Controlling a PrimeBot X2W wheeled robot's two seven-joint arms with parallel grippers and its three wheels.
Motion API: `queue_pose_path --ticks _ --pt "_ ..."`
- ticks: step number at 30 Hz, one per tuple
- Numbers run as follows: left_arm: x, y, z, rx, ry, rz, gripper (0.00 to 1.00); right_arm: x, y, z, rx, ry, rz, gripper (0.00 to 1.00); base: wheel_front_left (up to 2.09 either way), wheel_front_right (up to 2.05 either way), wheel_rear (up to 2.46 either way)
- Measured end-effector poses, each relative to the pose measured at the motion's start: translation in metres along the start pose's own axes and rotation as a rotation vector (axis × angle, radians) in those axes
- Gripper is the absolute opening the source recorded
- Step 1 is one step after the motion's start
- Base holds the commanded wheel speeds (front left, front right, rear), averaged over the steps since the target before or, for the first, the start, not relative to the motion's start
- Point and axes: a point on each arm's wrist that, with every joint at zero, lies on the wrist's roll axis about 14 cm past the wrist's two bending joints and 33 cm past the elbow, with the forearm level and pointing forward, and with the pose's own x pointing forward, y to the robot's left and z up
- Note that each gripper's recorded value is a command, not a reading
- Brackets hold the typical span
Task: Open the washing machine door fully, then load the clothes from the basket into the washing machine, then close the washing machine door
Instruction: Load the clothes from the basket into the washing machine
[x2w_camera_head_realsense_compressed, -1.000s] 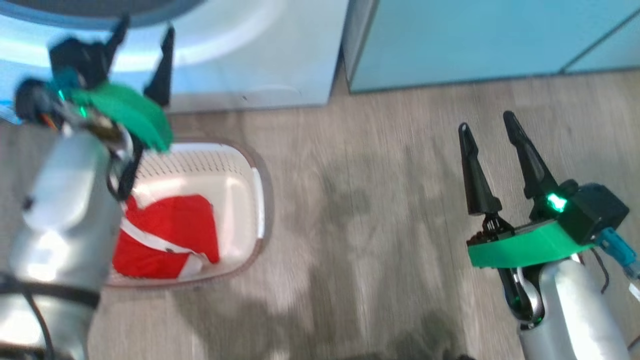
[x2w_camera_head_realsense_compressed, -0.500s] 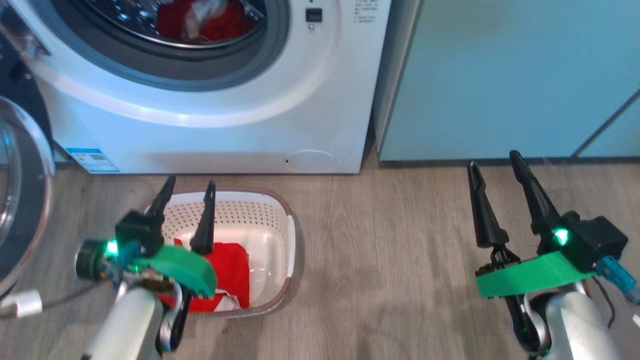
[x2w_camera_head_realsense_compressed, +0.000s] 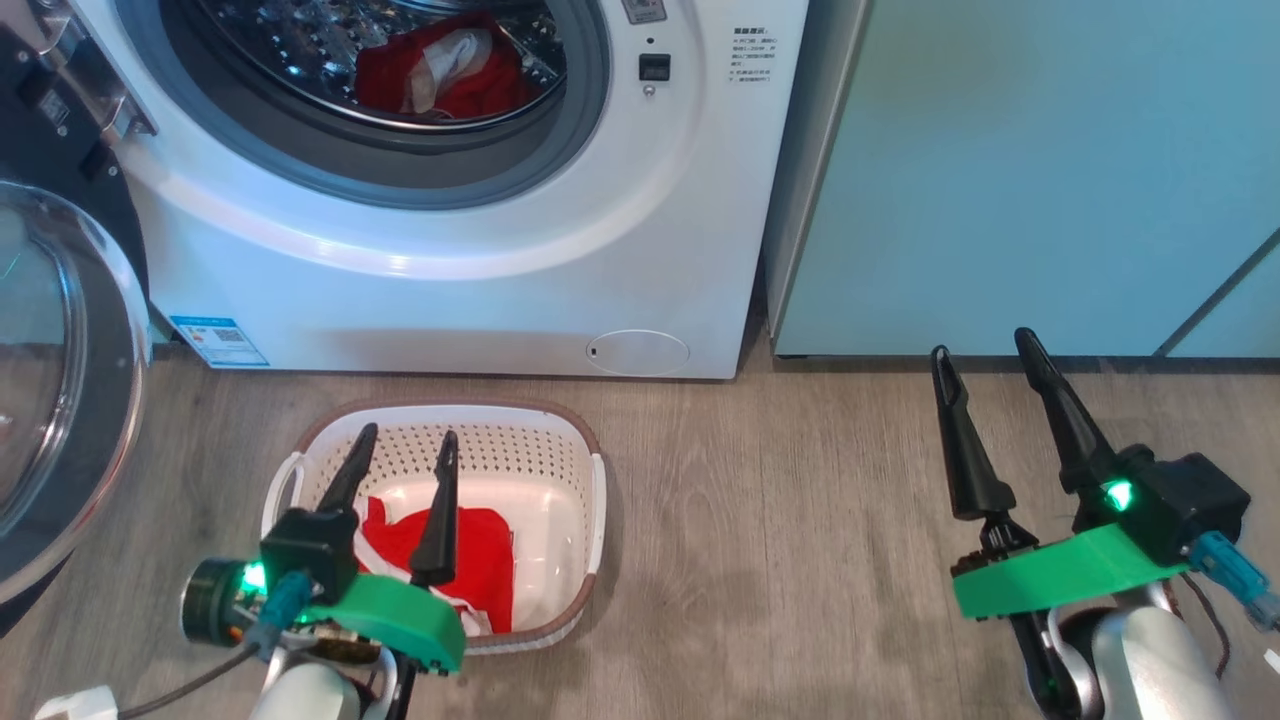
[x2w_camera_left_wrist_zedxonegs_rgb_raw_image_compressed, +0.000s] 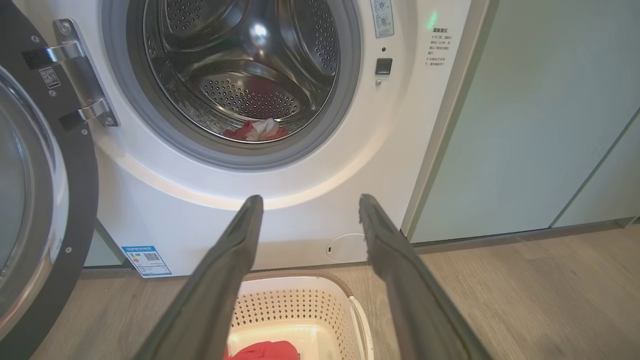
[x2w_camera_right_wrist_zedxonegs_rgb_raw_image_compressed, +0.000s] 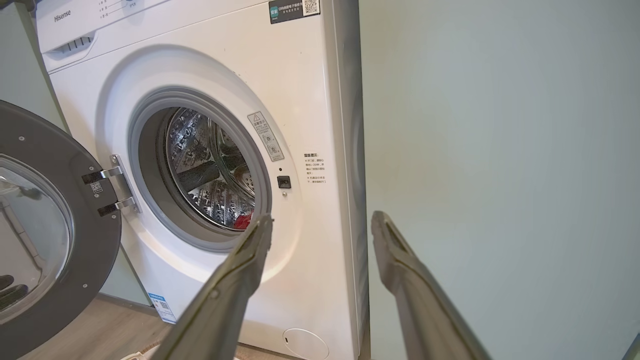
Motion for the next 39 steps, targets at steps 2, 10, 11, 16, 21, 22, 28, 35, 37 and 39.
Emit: queue_pose_path --ticks 2,10,11,16,21,22,28,35,37,39 --pt "-0.0012 -0.0003 0.0002 -0.002 -0.001 0.005 1.0 0.0005 0.0014 0.0002 0.001 -0.001 0.004 1.0 0.0 0.0 0.0" --pt "-0.0019 0.0011 0.0031 -0.001 -0.014 0.008 1.0 0.001 0.0036 0.0011 0.002 -0.004 0.011 1.0 0.0 0.0 0.0" --pt "-0.0019 0.0009 0.0033 0.001 -0.014 0.007 1.0 0.001 0.0038 0.0012 0.002 -0.004 0.011 1.0 0.0 0.0 0.0" --pt "-0.0018 0.0024 0.0051 -0.008 -0.021 0.018 1.0 0.001 0.0047 0.0008 0.002 0.002 0.014 1.0 0.0 0.0 0.0" --pt "-0.0018 0.0035 0.0065 0.005 -0.028 0.022 1.0 0.0017 0.0059 0.0003 0.003 0.003 0.018 1.0 0.0 0.0 0.0" --pt "-0.0018 0.0042 0.0067 0.004 -0.028 0.024 1.0 0.0018 0.0061 0.0001 0.004 0.003 0.018 1.0 0.0 0.0 0.0" --pt "-0.0015 0.0075 0.0079 0.003 -0.033 0.031 1.0 0.0026 0.0072 -0.0008 0.005 0.005 0.022 1.0 0.0 0.0 0.0" --pt "-0.0016 0.0069 0.0071 -0.008 -0.032 0.034 1.0 0.0032 0.0082 -0.0012 0.006 0.006 0.025 1.0 0.0 0.0 0.0" --pt "-0.0017 0.0077 0.0071 -0.003 -0.032 0.036 1.0 0.0035 0.0086 -0.0018 0.006 0.007 0.026 1.0 0.0 0.0 0.0" --pt "-0.0017 0.0085 0.0071 -0.005 -0.032 0.039 1.0 0.0039 0.0091 -0.0027 0.007 0.009 0.028 1.0 0.0 0.0 0.0"
